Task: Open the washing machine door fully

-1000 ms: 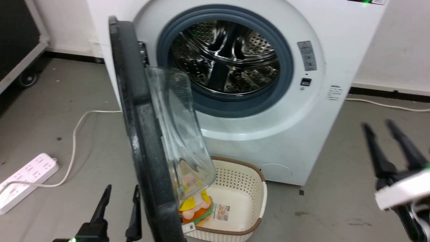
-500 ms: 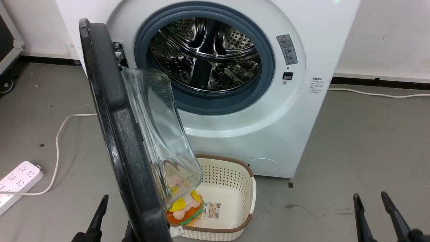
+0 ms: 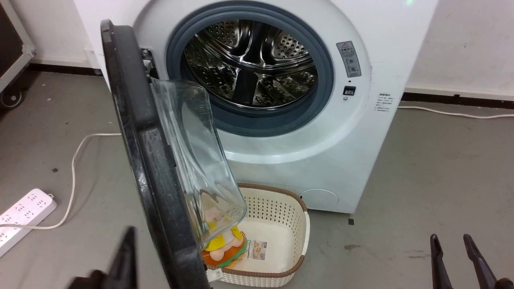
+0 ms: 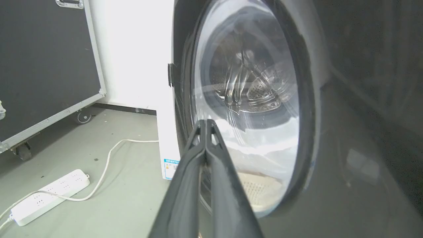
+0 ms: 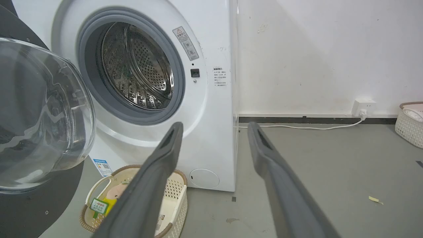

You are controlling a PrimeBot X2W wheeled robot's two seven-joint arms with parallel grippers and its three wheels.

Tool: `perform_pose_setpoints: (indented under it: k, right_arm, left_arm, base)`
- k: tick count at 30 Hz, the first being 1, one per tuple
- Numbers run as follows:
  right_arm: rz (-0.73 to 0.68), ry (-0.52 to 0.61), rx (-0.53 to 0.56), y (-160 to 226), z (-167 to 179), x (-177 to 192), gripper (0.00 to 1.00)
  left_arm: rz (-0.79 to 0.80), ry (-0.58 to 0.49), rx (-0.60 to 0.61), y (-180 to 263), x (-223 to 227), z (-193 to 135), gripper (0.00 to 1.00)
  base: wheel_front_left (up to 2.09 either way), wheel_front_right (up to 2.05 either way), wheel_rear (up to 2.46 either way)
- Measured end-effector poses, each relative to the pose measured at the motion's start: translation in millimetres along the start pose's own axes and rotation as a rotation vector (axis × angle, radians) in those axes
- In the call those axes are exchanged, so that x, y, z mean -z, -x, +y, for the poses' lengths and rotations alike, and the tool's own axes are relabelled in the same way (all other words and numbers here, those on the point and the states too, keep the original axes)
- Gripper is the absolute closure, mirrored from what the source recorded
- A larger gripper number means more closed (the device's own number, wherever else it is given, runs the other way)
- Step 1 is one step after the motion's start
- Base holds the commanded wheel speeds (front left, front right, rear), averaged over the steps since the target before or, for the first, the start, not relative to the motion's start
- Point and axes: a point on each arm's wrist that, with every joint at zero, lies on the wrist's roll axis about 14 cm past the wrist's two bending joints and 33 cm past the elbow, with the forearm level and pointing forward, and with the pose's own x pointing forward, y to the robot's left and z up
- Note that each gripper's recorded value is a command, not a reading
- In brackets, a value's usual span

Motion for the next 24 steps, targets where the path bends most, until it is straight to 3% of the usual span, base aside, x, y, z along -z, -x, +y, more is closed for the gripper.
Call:
perform_pose_setpoints:
  k: [6, 11, 17, 24]
  right_arm:
    - [-0.004, -0.014, -0.008, -2.3, 2.8, -0.8, 0.00]
    - [-0.005, -0.018, -0.014, -2.6, 4.9, -0.9, 0.00]
    - [-0.007, -0.019, -0.020, -1.8, 7.5, -1.5, 0.00]
    - [-0.009, -0.031, -0.024, -0.9, 9.3, -2.0, 0.00]
  left_arm:
    - [-0.247, -0.005, -0.163, -8.1, -77.1, 43.1, 1.00]
    - [-0.540, -0.019, -0.198, -7.2, -166.8, 51.9, 1.00]
    - [-0.746, -0.017, -0.119, 5.7, -226.4, 29.9, 1.00]
    - [-0.725, -0.002, 0.087, 5.7, -225.7, -20.3, 1.00]
  base:
    - [0.00, 0.00, 0.00]
    - [0.00, 0.00, 0.00]
    - [0.00, 0.00, 0.00]
    - [0.00, 0.00, 0.00]
